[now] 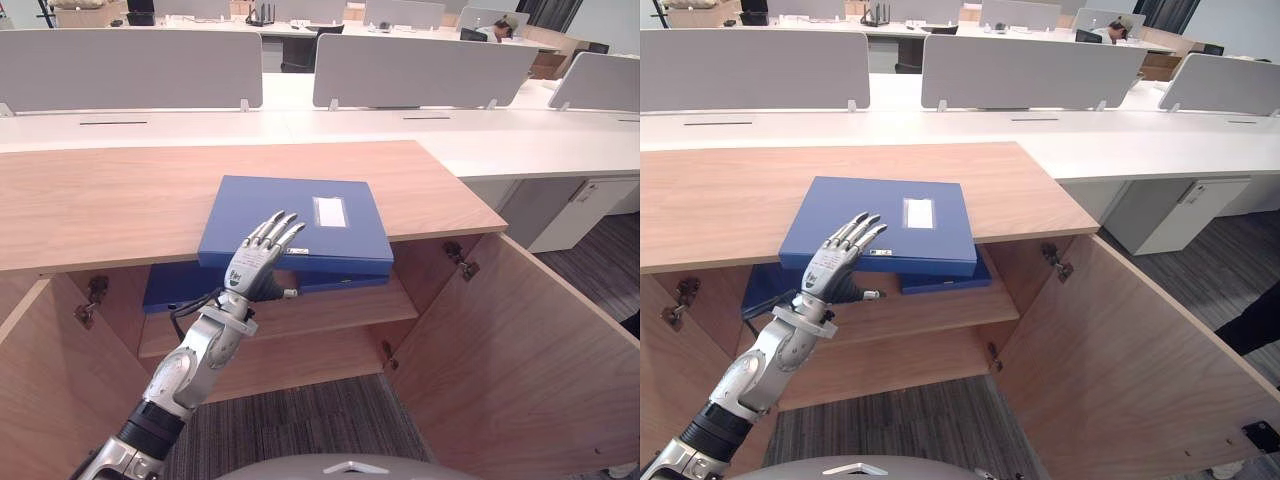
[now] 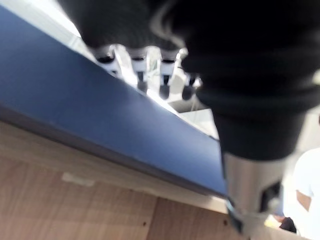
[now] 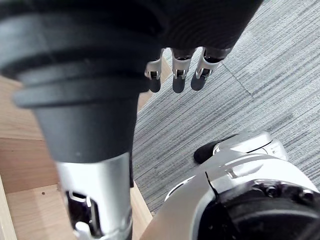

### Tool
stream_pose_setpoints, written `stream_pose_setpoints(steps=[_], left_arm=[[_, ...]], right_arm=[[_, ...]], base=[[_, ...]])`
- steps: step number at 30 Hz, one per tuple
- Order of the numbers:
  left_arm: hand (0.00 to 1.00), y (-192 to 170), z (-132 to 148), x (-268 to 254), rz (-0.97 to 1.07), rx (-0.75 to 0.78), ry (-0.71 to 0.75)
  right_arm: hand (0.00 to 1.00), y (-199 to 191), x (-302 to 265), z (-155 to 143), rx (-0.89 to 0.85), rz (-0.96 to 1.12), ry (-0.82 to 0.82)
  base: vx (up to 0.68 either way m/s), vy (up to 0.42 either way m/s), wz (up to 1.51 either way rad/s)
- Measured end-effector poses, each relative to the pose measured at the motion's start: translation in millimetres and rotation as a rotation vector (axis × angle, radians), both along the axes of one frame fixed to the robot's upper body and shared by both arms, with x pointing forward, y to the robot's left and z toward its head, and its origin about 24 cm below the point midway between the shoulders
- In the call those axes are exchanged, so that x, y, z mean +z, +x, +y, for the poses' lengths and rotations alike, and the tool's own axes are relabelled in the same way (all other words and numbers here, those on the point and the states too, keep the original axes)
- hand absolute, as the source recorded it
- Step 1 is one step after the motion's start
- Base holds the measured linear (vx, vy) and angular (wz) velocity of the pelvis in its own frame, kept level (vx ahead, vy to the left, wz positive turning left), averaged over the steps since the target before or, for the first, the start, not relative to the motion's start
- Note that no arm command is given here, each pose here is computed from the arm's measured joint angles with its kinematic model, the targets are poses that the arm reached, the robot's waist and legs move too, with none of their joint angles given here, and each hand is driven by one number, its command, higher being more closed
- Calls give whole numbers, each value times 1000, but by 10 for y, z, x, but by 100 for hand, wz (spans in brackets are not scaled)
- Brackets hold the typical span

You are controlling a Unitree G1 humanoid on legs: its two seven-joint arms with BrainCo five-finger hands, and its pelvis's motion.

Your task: Walk over to the cabinet, pick up the folder, carry it to the office cabinet, place the folder inside the office cabinet, then close the office cabinet door

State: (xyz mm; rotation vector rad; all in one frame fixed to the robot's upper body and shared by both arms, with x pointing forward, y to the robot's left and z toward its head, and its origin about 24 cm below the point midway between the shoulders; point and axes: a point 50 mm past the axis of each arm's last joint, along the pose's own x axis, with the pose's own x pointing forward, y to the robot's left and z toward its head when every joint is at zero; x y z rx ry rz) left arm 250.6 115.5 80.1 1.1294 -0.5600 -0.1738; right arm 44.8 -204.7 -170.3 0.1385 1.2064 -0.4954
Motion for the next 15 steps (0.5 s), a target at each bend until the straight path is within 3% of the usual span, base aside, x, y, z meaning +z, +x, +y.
stream_pose_setpoints(steps=[15], left_arm=[[0, 75, -8, 13, -37, 13, 84]], right_arm=[[0, -12, -2, -4, -31, -1, 5]], base=[[0, 0, 0]])
